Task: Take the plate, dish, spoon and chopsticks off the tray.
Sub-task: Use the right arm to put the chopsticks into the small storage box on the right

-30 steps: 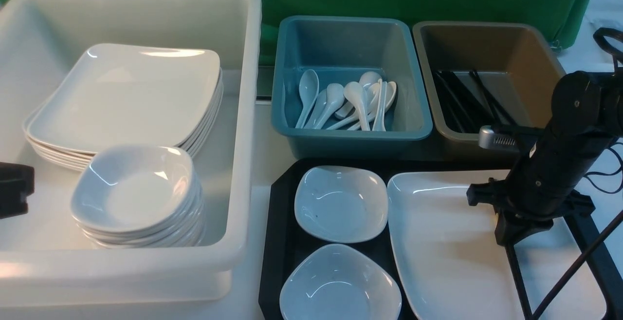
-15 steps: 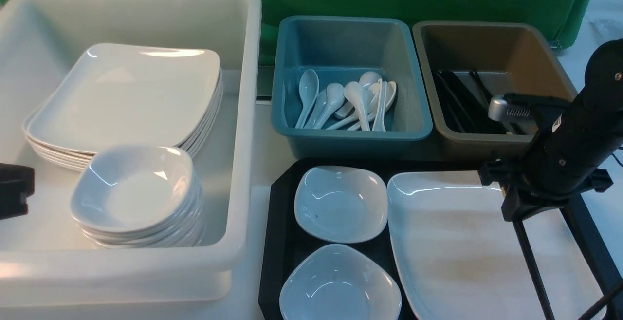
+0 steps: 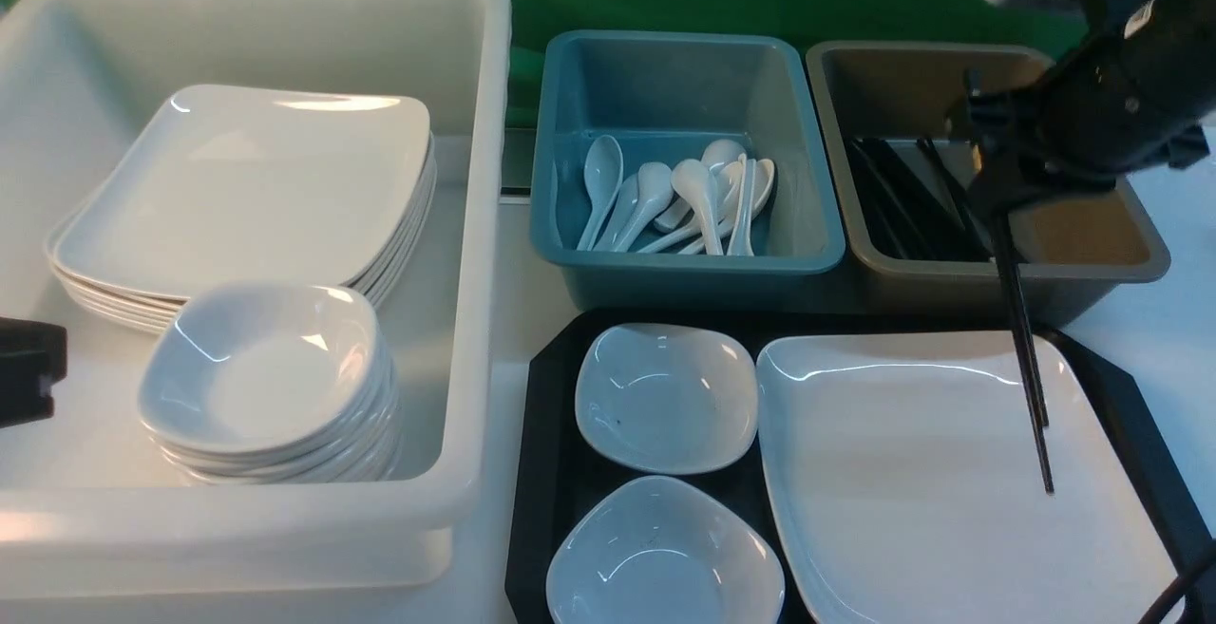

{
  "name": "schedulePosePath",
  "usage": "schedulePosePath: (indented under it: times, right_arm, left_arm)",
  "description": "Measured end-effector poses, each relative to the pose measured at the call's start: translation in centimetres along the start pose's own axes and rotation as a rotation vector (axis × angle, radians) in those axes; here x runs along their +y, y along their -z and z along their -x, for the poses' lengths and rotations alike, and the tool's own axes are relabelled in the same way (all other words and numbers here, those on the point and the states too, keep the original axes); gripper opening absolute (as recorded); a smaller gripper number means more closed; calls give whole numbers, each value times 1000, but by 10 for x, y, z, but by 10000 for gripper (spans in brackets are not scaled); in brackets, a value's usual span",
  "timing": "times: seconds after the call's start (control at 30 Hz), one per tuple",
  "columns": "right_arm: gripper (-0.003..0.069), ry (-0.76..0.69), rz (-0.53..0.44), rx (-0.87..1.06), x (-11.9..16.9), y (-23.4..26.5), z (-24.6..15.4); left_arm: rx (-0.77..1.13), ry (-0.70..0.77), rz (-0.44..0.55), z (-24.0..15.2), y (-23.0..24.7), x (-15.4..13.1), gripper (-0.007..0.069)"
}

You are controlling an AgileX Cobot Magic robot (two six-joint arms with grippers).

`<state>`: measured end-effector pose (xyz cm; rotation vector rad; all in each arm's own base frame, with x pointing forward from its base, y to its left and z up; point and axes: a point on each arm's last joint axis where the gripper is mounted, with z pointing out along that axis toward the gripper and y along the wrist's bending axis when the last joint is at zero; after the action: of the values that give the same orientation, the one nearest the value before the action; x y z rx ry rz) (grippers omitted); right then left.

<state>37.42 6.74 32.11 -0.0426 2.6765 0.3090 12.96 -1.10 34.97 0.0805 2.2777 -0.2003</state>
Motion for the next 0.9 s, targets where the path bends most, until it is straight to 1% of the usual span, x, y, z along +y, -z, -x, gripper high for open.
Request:
schedulePosePath:
  times: [0.07,0.2,0.3,0.33,0.4,0.47,0.5,0.63,0.8,0.9]
  right_arm:
    - [82,-21,-6,-102,-9,7,29]
    - [82,-43,-16,-215,-23,3,65]
    - [82,-57,-22,-304,-33,-12,90]
    - [82,-58,-22,-310,-33,-12,90]
    - [82,-84,-21,-381,-40,-31,105]
    - [82,-93,-21,-399,-43,-41,109]
    - [82,-109,-21,-432,-47,-58,114]
    - [82,-127,-22,-476,-52,-78,118]
    - [82,-104,-39,-467,-58,-96,118]
    - [90,-110,-46,-415,-63,-109,113]
  left_arm:
    - [0,0,0,0,0,0,18]
    - [-1,0,0,0,0,0,18]
    - [-1,2,-3,0,0,0,18]
    - [-2,3,-4,0,0,0,18]
    - [-4,10,-13,0,0,-1,18]
    - [-4,11,-14,0,0,-1,18]
    - [-4,12,-15,0,0,-1,18]
    - [-4,12,-15,0,0,-1,18]
    - [-4,12,-15,0,0,-1,18]
    - [-4,13,-19,0,0,-2,18]
